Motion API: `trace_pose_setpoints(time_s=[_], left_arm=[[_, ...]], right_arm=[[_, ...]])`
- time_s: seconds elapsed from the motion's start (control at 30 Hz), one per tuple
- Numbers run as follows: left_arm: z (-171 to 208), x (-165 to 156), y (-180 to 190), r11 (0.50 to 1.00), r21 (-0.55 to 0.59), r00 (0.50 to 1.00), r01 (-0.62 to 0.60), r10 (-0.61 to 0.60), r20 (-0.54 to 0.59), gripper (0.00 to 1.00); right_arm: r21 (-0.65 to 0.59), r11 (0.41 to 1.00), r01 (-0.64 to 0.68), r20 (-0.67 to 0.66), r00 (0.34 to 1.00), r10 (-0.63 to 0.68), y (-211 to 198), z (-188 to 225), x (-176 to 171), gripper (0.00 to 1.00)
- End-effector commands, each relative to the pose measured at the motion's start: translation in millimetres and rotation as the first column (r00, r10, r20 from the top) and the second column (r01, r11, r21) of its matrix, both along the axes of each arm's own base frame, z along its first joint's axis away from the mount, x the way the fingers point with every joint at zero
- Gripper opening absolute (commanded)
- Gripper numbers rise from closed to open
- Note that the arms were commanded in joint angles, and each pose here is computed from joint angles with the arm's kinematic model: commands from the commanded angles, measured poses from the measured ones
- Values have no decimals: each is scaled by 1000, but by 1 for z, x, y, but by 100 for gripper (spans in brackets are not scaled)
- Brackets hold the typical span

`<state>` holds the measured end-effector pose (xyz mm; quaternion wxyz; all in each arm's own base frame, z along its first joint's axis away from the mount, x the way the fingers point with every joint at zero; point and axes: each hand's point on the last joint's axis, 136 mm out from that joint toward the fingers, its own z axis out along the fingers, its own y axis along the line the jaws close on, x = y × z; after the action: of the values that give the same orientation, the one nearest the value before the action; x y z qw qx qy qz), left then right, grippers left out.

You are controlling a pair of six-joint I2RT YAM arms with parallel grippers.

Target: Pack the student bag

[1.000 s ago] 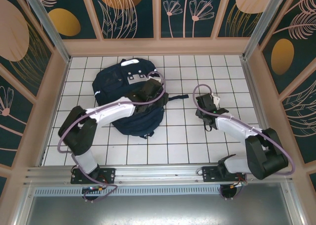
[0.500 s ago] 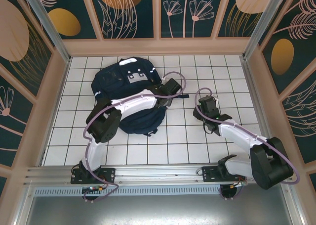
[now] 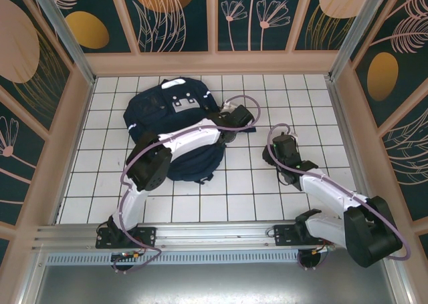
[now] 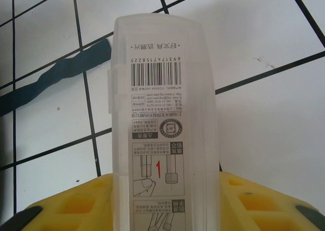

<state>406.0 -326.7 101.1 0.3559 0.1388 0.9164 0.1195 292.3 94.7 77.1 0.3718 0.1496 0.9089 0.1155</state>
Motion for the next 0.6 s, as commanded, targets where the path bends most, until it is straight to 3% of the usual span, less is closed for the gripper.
trace_pose_setpoints(time_s=[0.0,0.17,0.3,0.37,0.5,0.57], left_arm=[[-4,2,-4,999,45,1000,18,-18,2,61],[-30,1,-3,995,102,999,21,-16,-48,60],[-40,-1,0,993,119,998,24,-17,-61,54],[-41,-2,2,992,128,998,22,-14,-61,44],[-29,-4,10,992,125,1000,6,-2,-29,0],[-15,-6,15,995,102,1000,-5,4,1,0]], right_arm=[[15,1000,-3,23,1000,2,0,4,1,41],[22,1000,-5,23,1000,5,1,4,1,40],[28,1000,-11,24,1000,10,2,5,1,40],[33,999,-14,29,1000,13,3,7,1,40],[48,998,-34,41,999,32,7,11,2,40],[56,997,-49,46,998,46,10,14,2,40]])
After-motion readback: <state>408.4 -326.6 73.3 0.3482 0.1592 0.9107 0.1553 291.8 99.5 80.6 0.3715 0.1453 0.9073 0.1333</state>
